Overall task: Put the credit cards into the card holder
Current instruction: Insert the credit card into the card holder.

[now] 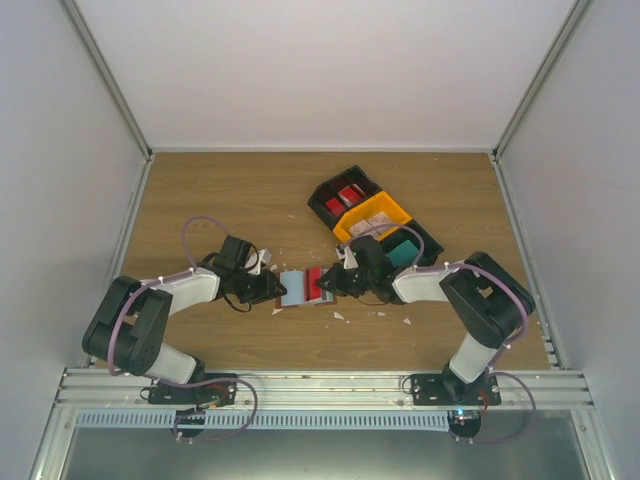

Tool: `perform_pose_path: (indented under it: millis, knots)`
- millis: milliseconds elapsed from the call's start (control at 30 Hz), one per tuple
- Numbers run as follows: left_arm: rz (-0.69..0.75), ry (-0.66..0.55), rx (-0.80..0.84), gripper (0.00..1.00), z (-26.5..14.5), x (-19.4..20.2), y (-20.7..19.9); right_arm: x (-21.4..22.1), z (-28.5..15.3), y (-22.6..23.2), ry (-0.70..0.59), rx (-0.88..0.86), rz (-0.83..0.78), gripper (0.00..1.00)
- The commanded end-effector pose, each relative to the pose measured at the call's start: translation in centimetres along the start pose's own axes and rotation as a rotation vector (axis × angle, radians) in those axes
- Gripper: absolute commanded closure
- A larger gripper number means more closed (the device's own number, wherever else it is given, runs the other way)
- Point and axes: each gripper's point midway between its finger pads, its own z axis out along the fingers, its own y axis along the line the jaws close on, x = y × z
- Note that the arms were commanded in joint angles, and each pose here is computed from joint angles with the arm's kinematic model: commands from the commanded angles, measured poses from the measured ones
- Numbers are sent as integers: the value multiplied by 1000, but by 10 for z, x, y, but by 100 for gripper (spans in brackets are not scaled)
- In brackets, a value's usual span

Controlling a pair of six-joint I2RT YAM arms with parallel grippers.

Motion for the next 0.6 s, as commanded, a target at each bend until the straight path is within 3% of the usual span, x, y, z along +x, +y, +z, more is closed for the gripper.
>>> perform_pose_path:
  millis: [0,567]
  knots:
    - [-3,2,-27,70,1,-2,6,9,7,-7,33,5,35,100]
    - [-8,25,-43,78,7,3,13,18,19,-10,87,-45,84,100]
